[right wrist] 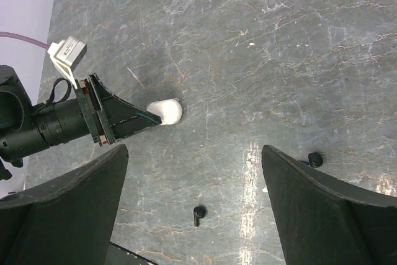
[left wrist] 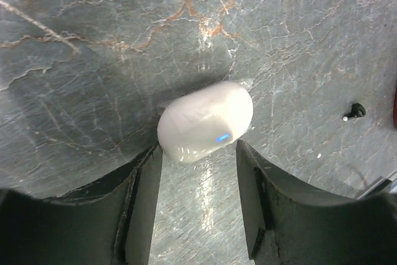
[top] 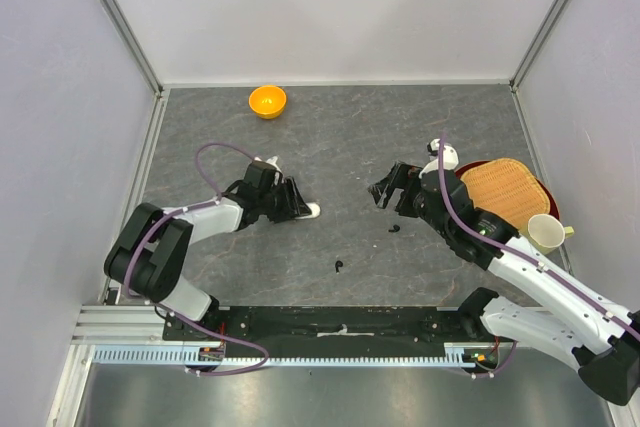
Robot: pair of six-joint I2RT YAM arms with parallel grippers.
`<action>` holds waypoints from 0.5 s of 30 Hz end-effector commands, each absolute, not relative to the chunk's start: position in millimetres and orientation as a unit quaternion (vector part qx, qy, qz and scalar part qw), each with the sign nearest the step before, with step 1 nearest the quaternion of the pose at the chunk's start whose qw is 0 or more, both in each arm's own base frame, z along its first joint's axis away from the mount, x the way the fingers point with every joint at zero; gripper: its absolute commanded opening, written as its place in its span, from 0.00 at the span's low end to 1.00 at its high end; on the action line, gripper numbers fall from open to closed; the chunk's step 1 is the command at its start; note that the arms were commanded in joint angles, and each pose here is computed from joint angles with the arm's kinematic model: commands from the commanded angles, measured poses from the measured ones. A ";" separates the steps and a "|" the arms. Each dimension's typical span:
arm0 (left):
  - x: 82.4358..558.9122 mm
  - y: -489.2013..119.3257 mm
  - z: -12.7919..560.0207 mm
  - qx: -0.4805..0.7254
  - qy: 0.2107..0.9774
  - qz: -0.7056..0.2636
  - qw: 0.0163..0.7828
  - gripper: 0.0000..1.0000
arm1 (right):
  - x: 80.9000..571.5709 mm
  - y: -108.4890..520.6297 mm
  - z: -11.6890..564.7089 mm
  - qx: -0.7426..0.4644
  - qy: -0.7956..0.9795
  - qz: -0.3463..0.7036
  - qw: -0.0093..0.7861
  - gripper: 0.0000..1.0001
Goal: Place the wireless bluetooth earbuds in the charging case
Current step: Place the charging case at the center of the board.
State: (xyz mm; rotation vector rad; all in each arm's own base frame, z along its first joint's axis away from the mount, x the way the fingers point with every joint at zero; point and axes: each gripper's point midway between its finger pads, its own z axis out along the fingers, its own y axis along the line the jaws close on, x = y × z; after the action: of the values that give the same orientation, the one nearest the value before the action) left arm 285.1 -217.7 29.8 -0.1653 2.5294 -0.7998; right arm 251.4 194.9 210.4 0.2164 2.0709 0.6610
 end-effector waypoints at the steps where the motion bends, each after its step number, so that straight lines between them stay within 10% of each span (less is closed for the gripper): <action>1: 292.6 -205.9 42.2 -0.045 0.923 -0.265 0.275 0.58 | 251.4 193.9 216.1 0.081 0.836 0.274 0.469 0.95; 15: 291.8 -153.8 147.8 -0.005 0.881 -0.187 0.434 0.61 | 266.5 167.6 216.0 0.094 0.839 0.218 0.489 0.98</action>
State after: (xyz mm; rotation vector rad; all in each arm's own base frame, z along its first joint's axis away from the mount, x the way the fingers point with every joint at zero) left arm 285.6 -176.3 109.6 -0.0908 2.3149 -0.5968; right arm 259.2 180.7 210.4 0.2207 2.0569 0.6048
